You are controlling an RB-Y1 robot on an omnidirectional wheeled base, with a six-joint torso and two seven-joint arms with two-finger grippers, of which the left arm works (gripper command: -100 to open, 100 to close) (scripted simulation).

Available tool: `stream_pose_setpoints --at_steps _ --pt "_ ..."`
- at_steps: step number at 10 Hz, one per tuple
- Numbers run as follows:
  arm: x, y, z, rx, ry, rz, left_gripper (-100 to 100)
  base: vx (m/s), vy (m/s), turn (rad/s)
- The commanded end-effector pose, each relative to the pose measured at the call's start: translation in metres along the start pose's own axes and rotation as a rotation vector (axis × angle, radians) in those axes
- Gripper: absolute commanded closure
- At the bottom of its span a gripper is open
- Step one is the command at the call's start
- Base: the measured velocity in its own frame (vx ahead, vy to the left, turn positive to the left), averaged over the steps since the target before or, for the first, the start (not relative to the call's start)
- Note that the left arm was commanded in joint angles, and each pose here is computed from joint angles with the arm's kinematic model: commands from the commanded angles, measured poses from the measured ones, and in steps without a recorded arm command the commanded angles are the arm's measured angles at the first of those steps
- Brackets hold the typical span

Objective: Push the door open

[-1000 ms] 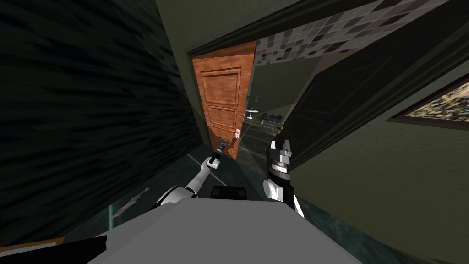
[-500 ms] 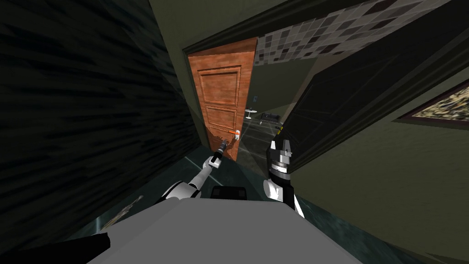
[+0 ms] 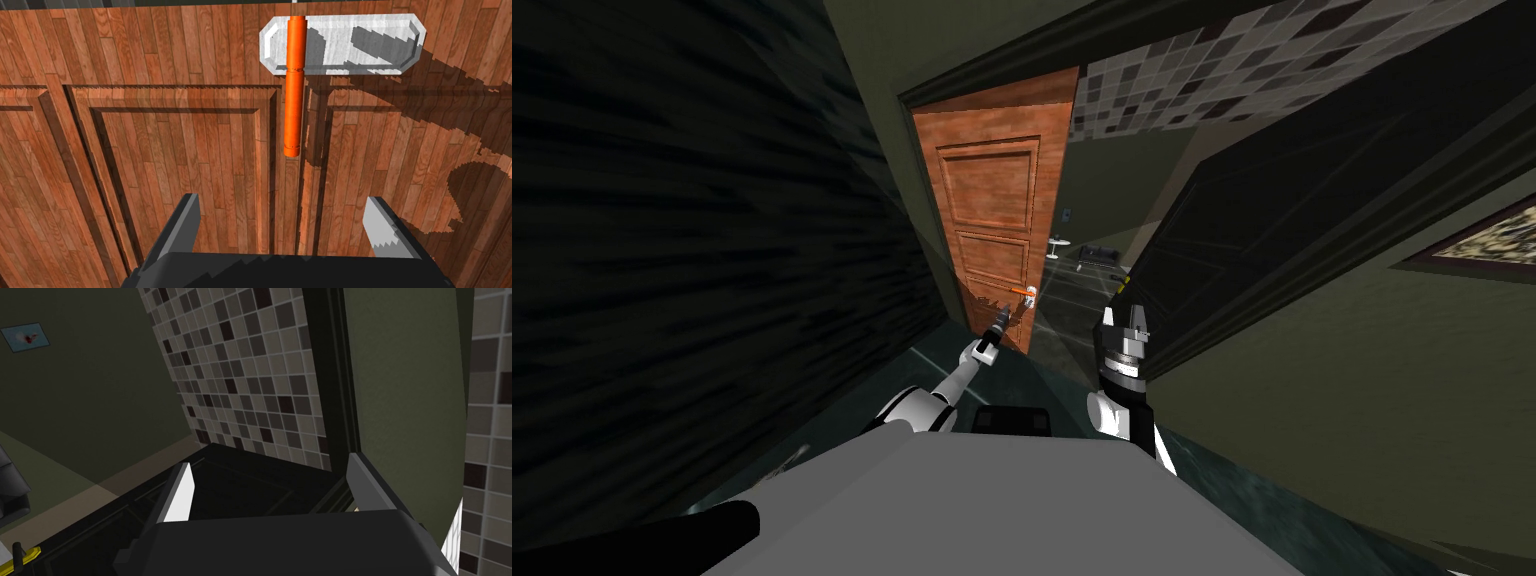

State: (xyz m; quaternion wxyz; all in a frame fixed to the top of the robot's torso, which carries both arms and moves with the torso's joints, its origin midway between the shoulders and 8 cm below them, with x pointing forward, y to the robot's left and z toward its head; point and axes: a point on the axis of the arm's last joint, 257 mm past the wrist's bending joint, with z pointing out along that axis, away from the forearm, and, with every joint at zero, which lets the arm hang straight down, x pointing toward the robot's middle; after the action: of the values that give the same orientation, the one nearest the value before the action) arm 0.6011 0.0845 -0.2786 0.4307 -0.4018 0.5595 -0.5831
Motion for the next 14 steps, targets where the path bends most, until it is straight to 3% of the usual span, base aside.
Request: stream_pose_setpoints --at_steps 1,4,7,8,9,14 --pt "0.005 0.003 0.0025 -0.009 0.006 -0.002 -100 0.072 0.055 -0.038" --pt "0.023 0.012 0.0106 -0.040 0.031 -0.010 -100 0.108 0.073 -0.070" --pt "0.030 0.014 0.0127 -0.049 0.039 -0.014 -100 0.060 0.040 -0.026" --pt "0.028 0.013 0.0117 -0.048 0.037 -0.013 -100 0.022 0.013 -0.004" --pt "0.013 0.014 0.0106 -0.051 0.025 0.005 -100 0.112 -0.031 -0.028" --pt "-0.003 0.015 0.0095 -0.055 0.007 0.020 -100 0.173 -0.073 -0.020"
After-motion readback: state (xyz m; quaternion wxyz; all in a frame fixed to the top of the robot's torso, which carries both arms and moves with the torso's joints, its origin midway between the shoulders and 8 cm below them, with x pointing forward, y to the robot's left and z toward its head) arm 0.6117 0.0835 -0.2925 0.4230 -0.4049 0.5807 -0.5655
